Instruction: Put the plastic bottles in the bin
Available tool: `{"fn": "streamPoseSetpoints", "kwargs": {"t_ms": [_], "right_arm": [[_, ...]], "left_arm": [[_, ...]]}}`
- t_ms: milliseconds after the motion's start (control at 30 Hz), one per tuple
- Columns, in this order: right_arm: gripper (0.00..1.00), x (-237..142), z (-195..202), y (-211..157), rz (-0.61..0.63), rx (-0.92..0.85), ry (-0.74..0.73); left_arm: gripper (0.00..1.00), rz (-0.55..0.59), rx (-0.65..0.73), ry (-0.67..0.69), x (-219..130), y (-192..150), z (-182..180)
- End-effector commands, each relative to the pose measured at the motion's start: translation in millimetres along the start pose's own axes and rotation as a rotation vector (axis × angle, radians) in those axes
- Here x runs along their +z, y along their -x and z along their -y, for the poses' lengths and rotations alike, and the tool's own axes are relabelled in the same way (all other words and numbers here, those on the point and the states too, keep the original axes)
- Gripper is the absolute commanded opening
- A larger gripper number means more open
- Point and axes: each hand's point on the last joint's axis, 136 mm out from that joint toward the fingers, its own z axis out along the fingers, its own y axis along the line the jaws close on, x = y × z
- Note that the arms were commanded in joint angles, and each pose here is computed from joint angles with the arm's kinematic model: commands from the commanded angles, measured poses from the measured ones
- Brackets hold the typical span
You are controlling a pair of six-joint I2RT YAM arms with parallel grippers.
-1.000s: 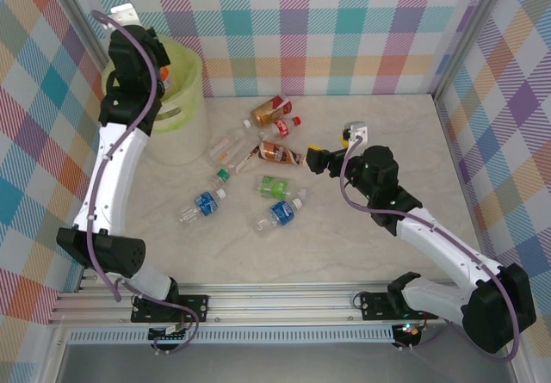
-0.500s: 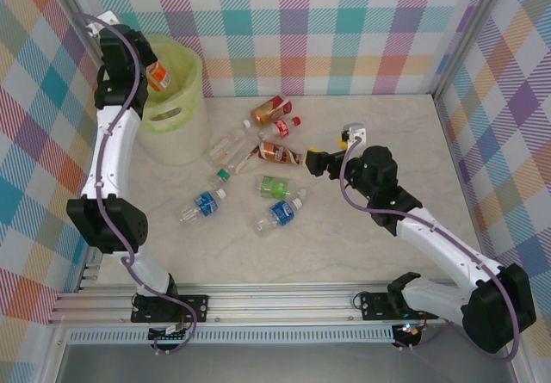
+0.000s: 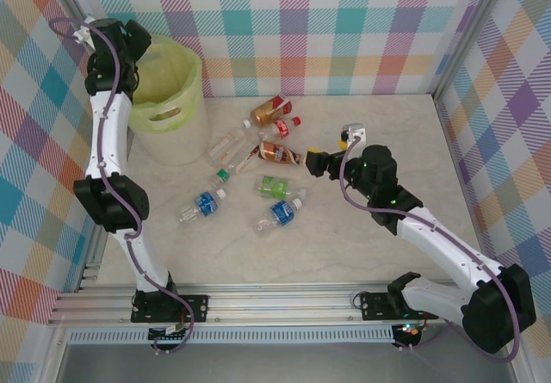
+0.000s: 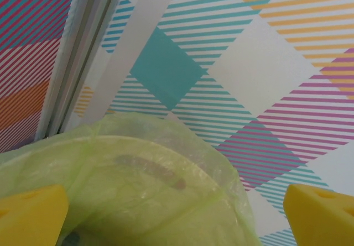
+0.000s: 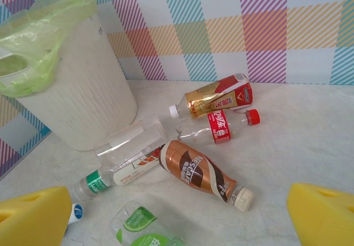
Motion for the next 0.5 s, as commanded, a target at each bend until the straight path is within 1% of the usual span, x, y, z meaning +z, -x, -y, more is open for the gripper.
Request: {"fn": "streamPoseSetpoints", "kwargs": {"t_ms": [0,133,267,367,467], "right_arm": [[1.00,-4,-8,18,0.037,0.002,0.025],[1.00,-4,-9,16,0.029,0.001,0.031],[1.00,-1,-11,13,0.017,0.005,0.044],[1.00,2,-11,11,0.011,0.011,0.047],[1.00,6,-10,10,0.005,0.015,0.045]], "left_arm": [[1.00,-0.014,0.017,-0.021,-17,11,6],[1.00,-0.031,0.080,-0.018,-37,15,6],[1.00,-0.048,0.109,-0.054,-58,12,8],[1.00,-0.047,0.110,-0.112,-73,10,12],[1.00,-0.040,0.078,-0.149,-91,8,12]]}}
